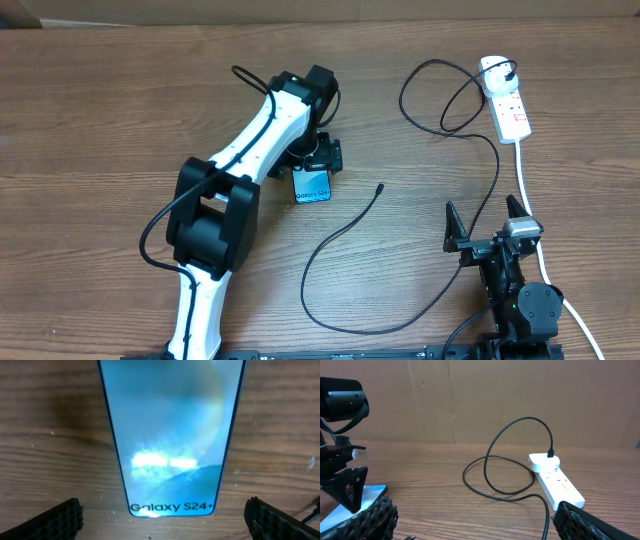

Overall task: Plug charger to phone and switch on socket
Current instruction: 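Lower the left gripper onto the phone's bottom edge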

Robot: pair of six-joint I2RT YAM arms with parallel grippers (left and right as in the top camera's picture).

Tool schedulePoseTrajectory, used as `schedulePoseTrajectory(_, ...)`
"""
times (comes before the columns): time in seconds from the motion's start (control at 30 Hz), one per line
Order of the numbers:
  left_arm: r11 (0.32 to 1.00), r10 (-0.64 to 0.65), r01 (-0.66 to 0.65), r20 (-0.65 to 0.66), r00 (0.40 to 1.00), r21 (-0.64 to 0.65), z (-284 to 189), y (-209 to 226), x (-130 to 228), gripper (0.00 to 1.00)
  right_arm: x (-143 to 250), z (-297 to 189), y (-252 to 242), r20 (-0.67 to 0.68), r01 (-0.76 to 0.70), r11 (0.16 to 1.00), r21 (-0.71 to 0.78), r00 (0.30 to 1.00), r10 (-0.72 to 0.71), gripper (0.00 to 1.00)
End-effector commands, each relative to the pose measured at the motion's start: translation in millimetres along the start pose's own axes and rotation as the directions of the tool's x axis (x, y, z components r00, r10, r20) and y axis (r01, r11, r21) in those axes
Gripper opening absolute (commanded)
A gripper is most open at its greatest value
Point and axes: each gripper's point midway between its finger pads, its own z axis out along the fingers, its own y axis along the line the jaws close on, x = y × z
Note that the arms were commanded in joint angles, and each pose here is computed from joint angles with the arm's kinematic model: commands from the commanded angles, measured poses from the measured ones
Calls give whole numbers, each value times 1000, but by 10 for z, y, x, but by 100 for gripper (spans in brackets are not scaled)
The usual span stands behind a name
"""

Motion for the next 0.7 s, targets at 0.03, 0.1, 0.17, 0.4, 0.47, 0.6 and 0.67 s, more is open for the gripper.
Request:
schedulePoseTrajectory(0.03,1000,-11,11,19,1000,18,63,8,-77,100,21,2,1,2,2,1000,2,1000,-2,100)
schedulePoseTrajectory(0.1,1000,-8,7,45,999,26,84,-14,-138,100,21,2,1,2,2,1000,2,1000,-2,100)
schedulePoseTrajectory(0.17,1000,-5,3,75,997,25,82,-21,-205,100,21,2,1,2,2,1000,2,1000,-2,100)
schedulePoseTrajectory(0.4,1000,-5,8,140,990,-24,70,50,-332,100,21,2,1,2,2,1000,2,1000,-2,100)
schedulePoseTrajectory(0.47,998,-5,12,140,990,-54,82,110,-321,100,21,2,1,2,2,1000,2,1000,-2,100)
schedulePoseTrajectory(0.6,998,-4,13,128,992,-64,86,132,-292,100,21,2,1,2,2,1000,2,1000,-2,100)
schedulePoseTrajectory(0.67,998,-12,21,131,991,-62,84,130,-297,100,21,2,1,2,2,1000,2,1000,-2,100)
